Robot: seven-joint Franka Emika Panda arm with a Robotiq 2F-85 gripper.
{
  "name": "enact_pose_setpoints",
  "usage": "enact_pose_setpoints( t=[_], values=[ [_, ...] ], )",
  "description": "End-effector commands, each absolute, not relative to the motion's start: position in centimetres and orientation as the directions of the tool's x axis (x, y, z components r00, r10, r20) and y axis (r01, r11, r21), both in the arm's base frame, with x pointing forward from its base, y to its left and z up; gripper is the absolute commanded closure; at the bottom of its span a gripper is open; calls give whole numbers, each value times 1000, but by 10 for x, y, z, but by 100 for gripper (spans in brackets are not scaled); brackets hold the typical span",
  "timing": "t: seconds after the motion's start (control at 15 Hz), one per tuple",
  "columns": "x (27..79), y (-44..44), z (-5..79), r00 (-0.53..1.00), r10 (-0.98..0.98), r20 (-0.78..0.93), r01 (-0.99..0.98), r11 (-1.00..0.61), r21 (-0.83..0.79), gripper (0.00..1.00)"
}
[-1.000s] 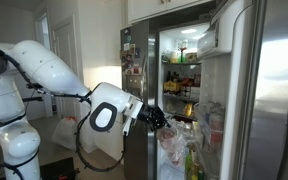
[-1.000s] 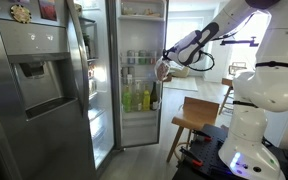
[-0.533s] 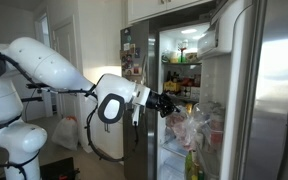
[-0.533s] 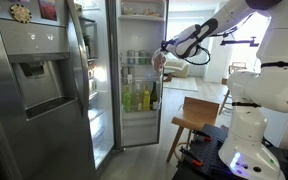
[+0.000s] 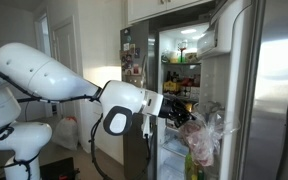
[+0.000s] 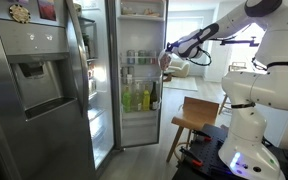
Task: Pick up the plastic bag from the brown chair and put it in the door of the fridge.
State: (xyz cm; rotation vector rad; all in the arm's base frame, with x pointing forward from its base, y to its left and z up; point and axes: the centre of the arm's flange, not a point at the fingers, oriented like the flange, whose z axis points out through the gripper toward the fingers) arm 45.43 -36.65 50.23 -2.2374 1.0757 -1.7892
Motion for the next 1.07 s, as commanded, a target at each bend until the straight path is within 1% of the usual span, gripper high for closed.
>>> enact_pose_setpoints(
  t=[0.0, 0.4, 0.73, 1.0],
  values=[
    [483, -363, 425, 23, -550, 835, -445, -754, -484, 100],
    [505, -332, 397, 76, -594, 801, -442, -740, -507, 100],
    [510, -292, 407, 93, -578, 811, -383, -772, -507, 100],
    [514, -287, 422, 66, -544, 837, -324, -805, -497, 100]
  ],
)
